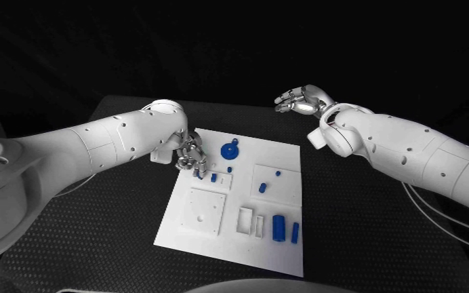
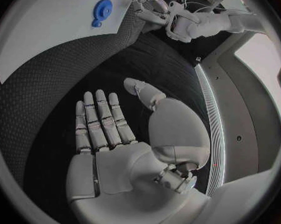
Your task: Assemble the parts on the task board
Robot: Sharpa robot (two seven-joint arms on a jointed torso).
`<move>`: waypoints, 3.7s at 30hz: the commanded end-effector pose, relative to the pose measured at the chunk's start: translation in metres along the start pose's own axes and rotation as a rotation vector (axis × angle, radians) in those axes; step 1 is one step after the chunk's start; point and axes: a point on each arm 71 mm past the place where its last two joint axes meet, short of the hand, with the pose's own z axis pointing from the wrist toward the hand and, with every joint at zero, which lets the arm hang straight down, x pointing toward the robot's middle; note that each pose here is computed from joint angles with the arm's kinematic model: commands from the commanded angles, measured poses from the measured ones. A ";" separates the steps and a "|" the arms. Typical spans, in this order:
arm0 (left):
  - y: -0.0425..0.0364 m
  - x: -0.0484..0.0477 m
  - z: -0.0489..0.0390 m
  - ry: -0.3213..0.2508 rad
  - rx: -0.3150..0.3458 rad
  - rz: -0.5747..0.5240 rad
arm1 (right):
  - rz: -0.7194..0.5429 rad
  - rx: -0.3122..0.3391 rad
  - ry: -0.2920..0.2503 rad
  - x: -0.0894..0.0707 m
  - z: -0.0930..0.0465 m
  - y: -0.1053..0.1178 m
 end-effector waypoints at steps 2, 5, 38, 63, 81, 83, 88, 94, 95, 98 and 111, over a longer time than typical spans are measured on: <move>0.0016 -0.0017 -0.0006 -0.013 -0.021 -0.007 | -0.004 -0.011 0.014 0.001 0.000 0.001; 0.0016 -0.0017 -0.0007 -0.017 -0.023 -0.006 | -0.004 -0.011 0.014 0.001 0.000 0.001; -0.0215 0.0069 0.0035 -0.012 -0.019 0.063 | -0.004 -0.012 0.015 0.001 0.000 0.001; -0.0112 0.0064 0.0063 -0.074 -0.036 0.014 | -0.003 -0.011 0.012 0.000 -0.001 0.000; 0.0006 0.0040 0.0046 -0.098 -0.056 -0.008 | -0.003 -0.010 0.011 0.000 -0.001 0.000; 0.0027 0.0040 0.0043 -0.095 -0.060 -0.010 | -0.004 -0.010 0.010 -0.001 -0.001 0.000; 0.0074 0.0034 0.0033 -0.104 -0.067 -0.017 | -0.004 -0.009 0.009 -0.001 -0.002 -0.001; 0.0116 0.0003 -0.0007 -0.134 -0.066 -0.032 | -0.004 -0.009 0.008 -0.001 -0.002 -0.001; 0.0123 -0.0009 -0.0019 -0.142 -0.065 -0.035 | -0.004 -0.009 0.008 -0.001 -0.002 -0.001; 0.0153 -0.0070 -0.0080 -0.182 -0.056 -0.055 | -0.004 -0.009 0.008 -0.001 -0.002 -0.001; 0.0044 -0.0372 -0.0444 -0.473 0.244 -0.280 | -0.006 -0.003 0.001 -0.005 -0.003 -0.003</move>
